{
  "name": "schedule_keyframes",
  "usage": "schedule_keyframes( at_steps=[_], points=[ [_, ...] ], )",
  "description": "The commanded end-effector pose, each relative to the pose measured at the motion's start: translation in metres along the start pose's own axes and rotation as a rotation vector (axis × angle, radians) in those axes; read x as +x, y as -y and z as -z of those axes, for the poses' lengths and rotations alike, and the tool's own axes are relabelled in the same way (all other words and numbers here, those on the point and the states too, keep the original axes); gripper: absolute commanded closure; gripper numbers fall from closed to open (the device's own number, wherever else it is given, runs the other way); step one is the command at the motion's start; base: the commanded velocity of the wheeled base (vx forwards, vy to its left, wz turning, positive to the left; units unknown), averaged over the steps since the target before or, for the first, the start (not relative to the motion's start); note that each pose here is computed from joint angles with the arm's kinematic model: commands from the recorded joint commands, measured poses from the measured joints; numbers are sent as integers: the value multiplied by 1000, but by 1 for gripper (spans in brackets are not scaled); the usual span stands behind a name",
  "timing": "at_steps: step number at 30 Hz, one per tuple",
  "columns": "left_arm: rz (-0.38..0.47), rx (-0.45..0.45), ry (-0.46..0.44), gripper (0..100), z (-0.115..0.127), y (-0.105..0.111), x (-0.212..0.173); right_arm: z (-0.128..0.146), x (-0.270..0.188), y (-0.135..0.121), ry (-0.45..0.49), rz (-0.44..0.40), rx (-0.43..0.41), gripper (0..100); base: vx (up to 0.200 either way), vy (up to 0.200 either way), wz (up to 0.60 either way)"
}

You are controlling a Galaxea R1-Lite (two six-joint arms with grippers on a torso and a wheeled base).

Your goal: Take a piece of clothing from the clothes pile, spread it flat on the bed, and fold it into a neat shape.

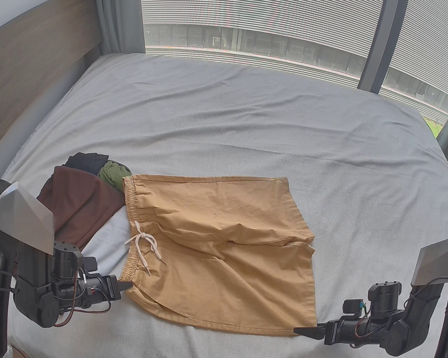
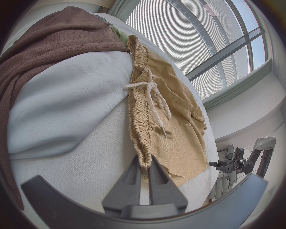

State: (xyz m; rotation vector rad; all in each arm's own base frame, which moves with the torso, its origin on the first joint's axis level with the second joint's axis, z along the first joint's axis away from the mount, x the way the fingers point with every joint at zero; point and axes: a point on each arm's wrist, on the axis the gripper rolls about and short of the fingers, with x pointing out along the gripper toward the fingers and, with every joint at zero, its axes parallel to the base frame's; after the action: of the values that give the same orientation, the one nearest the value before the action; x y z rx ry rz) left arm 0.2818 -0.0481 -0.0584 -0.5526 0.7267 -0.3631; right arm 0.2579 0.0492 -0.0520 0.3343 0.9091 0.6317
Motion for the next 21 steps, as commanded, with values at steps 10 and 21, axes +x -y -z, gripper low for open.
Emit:
schedule_keyframes(
  at_steps=[10,21],
  points=[
    [-1,2,-3,100,1,0,0,3,2,-2,-21,-4,7,0,0,0,0],
    [-1,6,-3,100,1,0,0,3,3,-3,-23,-6,6,100,0,0,0]
  ],
)
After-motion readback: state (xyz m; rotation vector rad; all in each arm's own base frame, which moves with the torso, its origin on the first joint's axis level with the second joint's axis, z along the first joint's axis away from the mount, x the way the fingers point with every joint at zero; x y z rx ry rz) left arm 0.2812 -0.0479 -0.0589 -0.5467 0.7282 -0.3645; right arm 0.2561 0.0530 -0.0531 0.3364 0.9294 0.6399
